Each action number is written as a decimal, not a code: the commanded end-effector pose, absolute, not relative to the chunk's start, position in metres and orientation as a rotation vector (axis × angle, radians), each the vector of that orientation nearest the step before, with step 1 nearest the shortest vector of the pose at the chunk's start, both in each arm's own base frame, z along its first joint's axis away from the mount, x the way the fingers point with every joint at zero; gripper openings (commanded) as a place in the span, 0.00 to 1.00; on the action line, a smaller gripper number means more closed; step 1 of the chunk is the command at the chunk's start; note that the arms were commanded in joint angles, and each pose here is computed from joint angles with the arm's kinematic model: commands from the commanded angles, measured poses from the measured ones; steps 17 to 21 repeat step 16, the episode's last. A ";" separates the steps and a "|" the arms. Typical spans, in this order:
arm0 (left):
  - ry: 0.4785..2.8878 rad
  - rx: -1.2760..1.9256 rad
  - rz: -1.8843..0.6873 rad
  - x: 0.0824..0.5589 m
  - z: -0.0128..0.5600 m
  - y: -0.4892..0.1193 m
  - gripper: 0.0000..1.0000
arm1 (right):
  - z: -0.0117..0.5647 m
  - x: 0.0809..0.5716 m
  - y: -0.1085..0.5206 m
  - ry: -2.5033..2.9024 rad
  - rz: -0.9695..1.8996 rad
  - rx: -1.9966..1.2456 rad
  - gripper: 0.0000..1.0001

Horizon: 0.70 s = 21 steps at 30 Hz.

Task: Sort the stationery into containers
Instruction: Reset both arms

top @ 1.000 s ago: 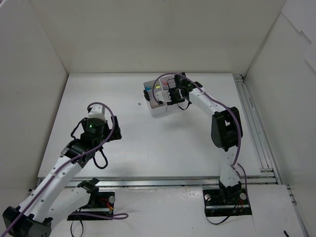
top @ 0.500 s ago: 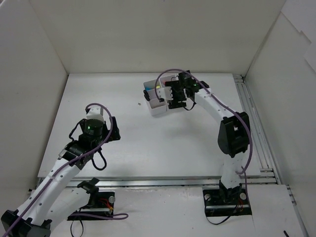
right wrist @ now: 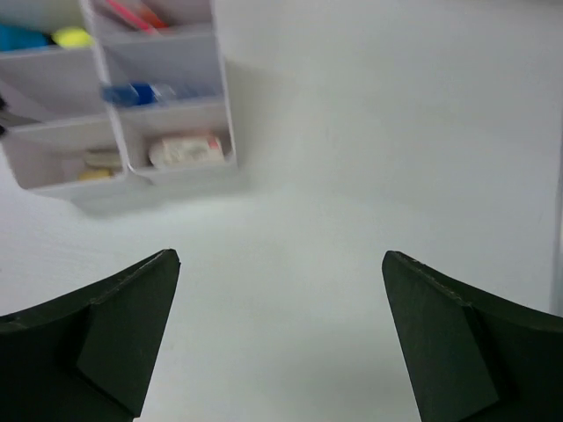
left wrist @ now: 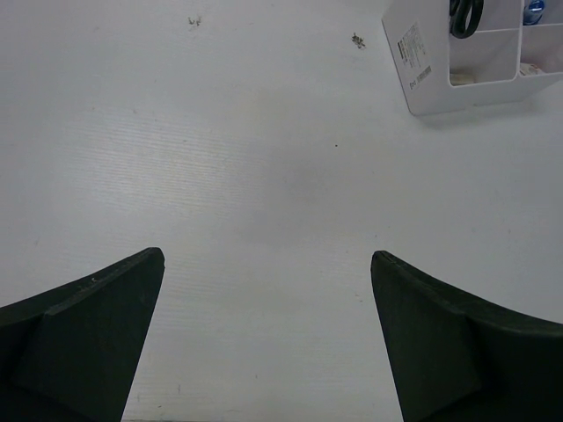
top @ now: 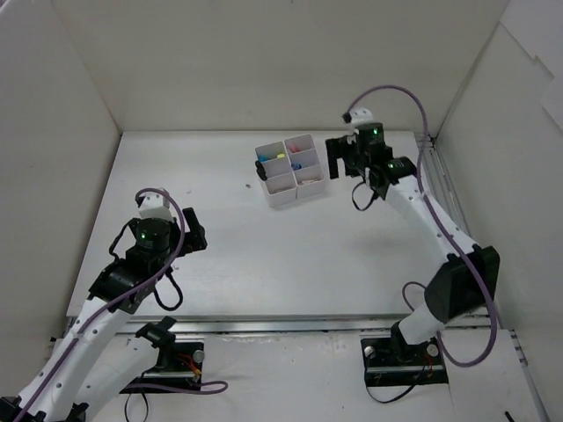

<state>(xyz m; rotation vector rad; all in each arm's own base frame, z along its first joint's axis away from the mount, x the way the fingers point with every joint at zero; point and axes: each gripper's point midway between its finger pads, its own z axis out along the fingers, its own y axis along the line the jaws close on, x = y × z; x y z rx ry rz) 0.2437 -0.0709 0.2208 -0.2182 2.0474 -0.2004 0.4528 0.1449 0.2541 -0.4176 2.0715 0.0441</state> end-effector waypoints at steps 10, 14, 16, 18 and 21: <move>2.022 -0.335 -0.260 0.244 0.214 -0.071 1.00 | 0.180 0.289 0.038 2.024 0.005 0.487 0.98; 2.016 -0.338 -0.271 0.240 0.213 -0.069 0.99 | 0.180 0.272 0.032 1.983 0.035 0.485 0.98; 2.017 -0.346 -0.269 0.238 0.212 -0.067 1.00 | 0.183 0.267 0.033 1.965 0.059 0.475 0.98; 2.017 -0.346 -0.269 0.238 0.212 -0.067 1.00 | 0.183 0.267 0.033 1.965 0.059 0.475 0.98; 2.017 -0.346 -0.269 0.238 0.212 -0.067 1.00 | 0.183 0.267 0.033 1.965 0.059 0.475 0.98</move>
